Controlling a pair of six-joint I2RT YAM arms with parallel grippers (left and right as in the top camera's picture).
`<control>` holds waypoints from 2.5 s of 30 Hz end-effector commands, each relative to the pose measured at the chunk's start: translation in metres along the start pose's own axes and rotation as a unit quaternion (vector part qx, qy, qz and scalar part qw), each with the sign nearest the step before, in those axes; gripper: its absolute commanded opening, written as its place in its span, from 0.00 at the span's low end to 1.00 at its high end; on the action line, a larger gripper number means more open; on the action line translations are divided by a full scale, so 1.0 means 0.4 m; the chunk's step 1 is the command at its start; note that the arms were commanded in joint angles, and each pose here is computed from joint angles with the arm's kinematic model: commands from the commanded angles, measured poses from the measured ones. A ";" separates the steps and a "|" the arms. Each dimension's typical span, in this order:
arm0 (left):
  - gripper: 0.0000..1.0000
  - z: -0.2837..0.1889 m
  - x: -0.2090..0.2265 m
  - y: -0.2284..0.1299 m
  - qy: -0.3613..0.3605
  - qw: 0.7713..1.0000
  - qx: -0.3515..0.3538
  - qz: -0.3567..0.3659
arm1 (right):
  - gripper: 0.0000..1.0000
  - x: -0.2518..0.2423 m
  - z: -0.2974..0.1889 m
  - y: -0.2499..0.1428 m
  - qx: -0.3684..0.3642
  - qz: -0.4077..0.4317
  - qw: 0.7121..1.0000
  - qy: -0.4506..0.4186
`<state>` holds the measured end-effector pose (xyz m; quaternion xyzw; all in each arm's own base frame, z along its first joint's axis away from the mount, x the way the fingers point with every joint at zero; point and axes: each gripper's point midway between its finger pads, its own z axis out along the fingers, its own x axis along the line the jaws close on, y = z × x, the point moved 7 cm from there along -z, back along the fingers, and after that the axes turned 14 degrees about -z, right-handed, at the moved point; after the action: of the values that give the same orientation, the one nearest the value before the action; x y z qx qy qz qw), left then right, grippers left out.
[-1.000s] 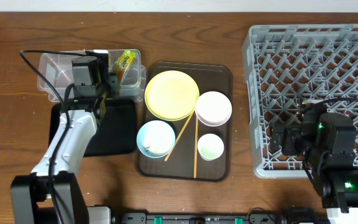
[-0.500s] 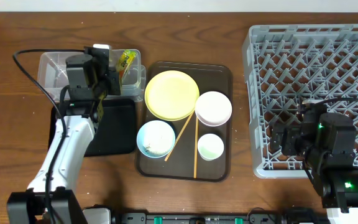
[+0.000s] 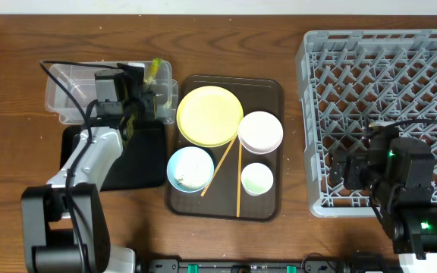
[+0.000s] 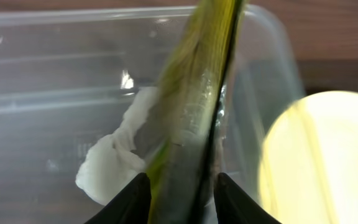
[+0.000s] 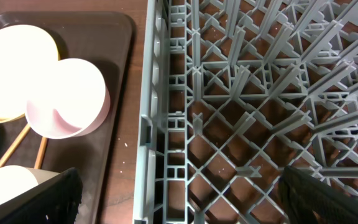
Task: Sort waste into correct bins and load items into the dishwasher rack
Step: 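Carry the wrapper to the clear bin and release it, then reach the left gripper to the light-blue rice bowl and grasp its rim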
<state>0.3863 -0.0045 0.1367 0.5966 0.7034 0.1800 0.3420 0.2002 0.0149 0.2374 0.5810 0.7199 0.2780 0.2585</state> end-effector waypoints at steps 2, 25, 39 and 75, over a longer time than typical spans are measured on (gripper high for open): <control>0.37 0.008 0.030 0.003 0.058 0.998 -0.007 0.001 | 0.99 0.004 -0.012 0.012 -0.008 -0.002 1.000 0.004; 0.47 -0.171 -0.068 0.038 -0.042 0.997 -0.022 -0.059 | 0.99 0.005 -0.012 0.008 -0.003 -0.002 1.000 0.005; 0.84 -0.274 -0.231 -0.172 -0.061 0.980 0.174 -0.068 | 0.99 0.005 -0.012 0.008 -0.003 -0.002 1.000 0.005; 0.35 -0.113 -0.366 -0.423 0.021 0.951 0.307 0.029 | 0.99 0.005 -0.012 0.006 0.000 -0.002 1.000 0.005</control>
<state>0.2431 -0.1780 0.0990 0.6867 0.7148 -0.0286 0.1291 0.1977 0.0148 0.2355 0.5835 0.7225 0.2724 0.2517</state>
